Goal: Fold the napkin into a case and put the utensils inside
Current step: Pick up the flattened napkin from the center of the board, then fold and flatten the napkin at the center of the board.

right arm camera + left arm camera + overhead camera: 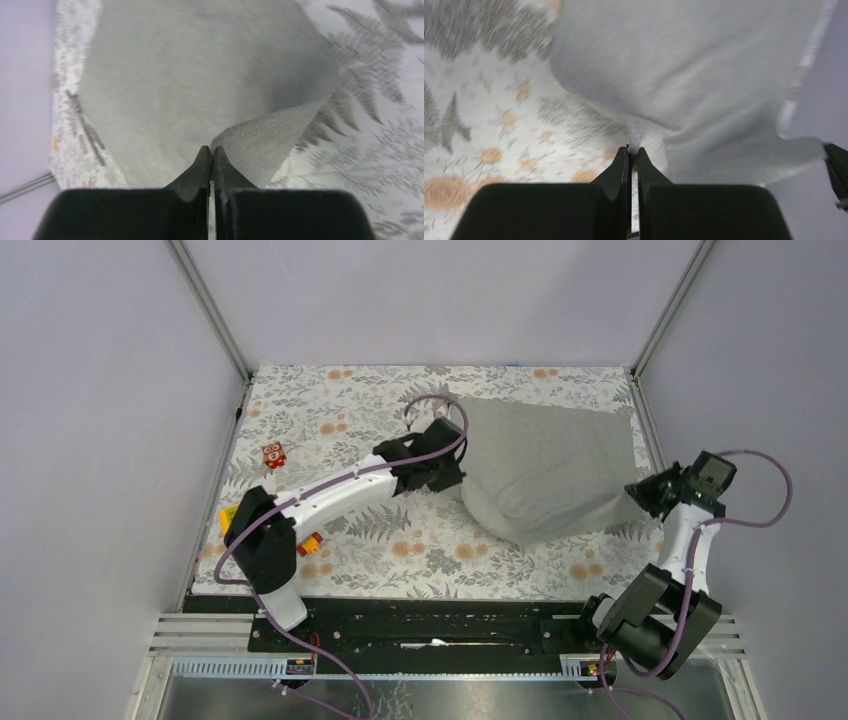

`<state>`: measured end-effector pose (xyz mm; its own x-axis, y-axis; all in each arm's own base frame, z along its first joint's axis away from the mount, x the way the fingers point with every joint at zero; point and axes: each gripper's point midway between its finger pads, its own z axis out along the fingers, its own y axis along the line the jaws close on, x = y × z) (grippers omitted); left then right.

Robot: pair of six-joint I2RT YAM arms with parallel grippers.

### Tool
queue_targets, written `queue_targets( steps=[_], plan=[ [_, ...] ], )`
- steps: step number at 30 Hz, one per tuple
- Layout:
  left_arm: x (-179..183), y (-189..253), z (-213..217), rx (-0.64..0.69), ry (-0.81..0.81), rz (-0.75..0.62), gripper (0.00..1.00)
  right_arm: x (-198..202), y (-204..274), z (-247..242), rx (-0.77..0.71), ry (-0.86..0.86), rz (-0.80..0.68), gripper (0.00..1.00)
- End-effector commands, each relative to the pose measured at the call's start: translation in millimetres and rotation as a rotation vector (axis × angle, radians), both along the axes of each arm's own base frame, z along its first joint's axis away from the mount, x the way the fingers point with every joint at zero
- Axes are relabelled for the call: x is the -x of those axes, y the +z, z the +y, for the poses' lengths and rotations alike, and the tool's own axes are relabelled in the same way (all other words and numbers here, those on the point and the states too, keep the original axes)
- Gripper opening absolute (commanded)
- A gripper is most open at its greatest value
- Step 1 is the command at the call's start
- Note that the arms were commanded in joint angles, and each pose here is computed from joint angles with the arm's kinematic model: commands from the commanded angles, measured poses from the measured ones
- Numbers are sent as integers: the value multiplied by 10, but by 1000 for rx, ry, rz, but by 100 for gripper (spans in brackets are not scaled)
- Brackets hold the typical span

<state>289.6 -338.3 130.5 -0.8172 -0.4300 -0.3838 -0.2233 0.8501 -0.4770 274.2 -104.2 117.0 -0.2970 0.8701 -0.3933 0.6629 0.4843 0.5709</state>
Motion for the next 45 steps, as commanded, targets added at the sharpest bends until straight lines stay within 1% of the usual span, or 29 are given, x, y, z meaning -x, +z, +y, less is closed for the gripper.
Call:
queue_targets(
  steps=[1,4,7,11,14,16,19,22,25,28,31,33,35,37,38,40,43,45],
  plan=[
    [-430,1376,-62,90,-66,-358,0,-546,988,0,64,116,-242,0],
    [-544,2068,-34,111,-112,-537,0,-676,1682,-79,121,112,-340,0],
    [-504,2849,13,155,-183,-751,0,-681,2506,8,185,147,-495,0],
    [-183,3871,157,280,-268,-1027,0,-415,3544,348,270,237,-700,0],
    [146,4480,365,375,-297,-1169,0,-77,4138,604,352,255,-832,0],
    [391,4796,522,433,-319,-1251,0,152,4460,786,390,269,-917,0],
    [796,5157,812,534,-336,-1373,0,470,4860,1060,434,311,-1006,0],
    [945,5272,960,584,-317,-1414,0,635,5085,1178,467,320,-1052,0],
    [959,5296,1032,582,-292,-1419,0,736,5212,1244,480,317,-1077,0],
    [800,5203,1116,546,-193,-1391,0,719,5138,1142,474,257,-1030,0],
    [442,4894,1214,452,-17,-1307,0,563,4811,856,465,156,-910,0],
    [117,4531,1303,352,145,-1201,0,387,4486,607,454,95,-811,0],
    [-188,4087,1344,242,286,-1083,0,121,4080,359,422,64,-724,0],
    [-442,3669,1251,150,327,-1023,0,-178,3629,173,366,64,-667,0],
    [-551,3504,1200,121,331,-1013,0,-345,3420,108,330,75,-663,0],
    [-838,3087,1093,60,332,-965,0,-699,2832,-7,247,91,-594,0],
    [-1272,2562,1002,32,316,-872,0,-1261,2237,-104,219,134,-480,0],
    [-1595,2160,926,-1,289,-830,0,-1622,1928,-157,186,157,-449,0]
  ],
)
